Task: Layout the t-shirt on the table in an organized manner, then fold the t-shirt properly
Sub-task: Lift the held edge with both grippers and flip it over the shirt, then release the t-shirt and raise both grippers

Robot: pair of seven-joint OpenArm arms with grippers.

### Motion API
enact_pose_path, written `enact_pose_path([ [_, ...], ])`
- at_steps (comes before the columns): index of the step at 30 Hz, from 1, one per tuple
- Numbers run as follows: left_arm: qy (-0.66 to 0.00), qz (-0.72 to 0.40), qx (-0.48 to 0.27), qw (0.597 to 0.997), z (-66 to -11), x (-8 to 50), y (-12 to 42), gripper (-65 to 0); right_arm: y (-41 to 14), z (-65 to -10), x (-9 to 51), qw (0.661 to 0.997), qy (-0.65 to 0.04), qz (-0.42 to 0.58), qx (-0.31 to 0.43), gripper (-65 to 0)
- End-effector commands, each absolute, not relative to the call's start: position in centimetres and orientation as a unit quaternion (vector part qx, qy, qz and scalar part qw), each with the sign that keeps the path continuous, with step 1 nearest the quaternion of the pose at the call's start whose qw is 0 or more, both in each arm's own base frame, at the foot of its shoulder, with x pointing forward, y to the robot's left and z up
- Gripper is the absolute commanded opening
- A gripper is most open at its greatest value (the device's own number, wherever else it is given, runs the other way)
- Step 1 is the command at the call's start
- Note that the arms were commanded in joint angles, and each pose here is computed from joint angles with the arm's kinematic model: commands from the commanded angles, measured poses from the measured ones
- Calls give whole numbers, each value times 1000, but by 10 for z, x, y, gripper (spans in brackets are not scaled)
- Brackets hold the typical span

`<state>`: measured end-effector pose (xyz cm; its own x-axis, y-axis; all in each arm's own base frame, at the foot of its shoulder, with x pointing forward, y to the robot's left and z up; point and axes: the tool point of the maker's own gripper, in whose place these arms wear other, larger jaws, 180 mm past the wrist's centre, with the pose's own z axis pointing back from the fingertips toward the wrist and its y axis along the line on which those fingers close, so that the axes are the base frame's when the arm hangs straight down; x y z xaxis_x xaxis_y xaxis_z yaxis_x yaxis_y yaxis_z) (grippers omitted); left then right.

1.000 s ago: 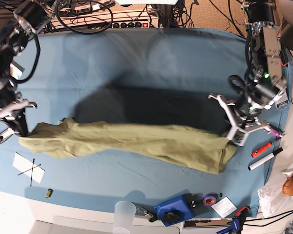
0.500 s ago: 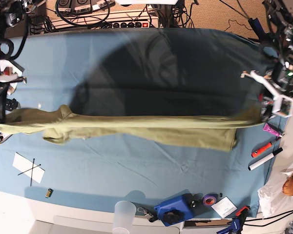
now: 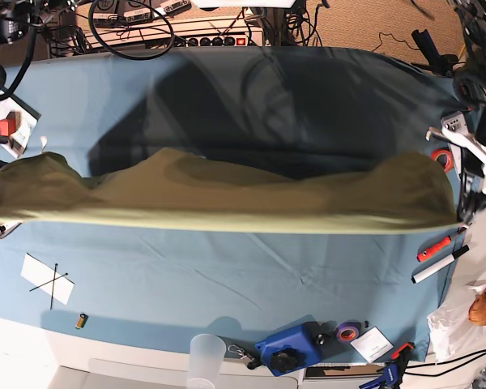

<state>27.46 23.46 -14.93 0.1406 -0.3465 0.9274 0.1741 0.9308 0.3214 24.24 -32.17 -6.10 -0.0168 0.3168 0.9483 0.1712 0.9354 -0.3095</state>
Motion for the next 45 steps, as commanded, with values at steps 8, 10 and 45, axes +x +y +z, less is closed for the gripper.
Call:
enact_pose_path([
  [8,-662,-168,29,730,-151,320,242,-650,-320,-81,300,690,-711,45,-127,-650],
  [10,-665,-168,6,728,-156,337,240,-650,-323,-86,316,696,-705,40,-128,-650],
  [45,-636,-174,-49,751,-169,539,203,-315,-353,-108,517,753,-648,13,-112,-473],
])
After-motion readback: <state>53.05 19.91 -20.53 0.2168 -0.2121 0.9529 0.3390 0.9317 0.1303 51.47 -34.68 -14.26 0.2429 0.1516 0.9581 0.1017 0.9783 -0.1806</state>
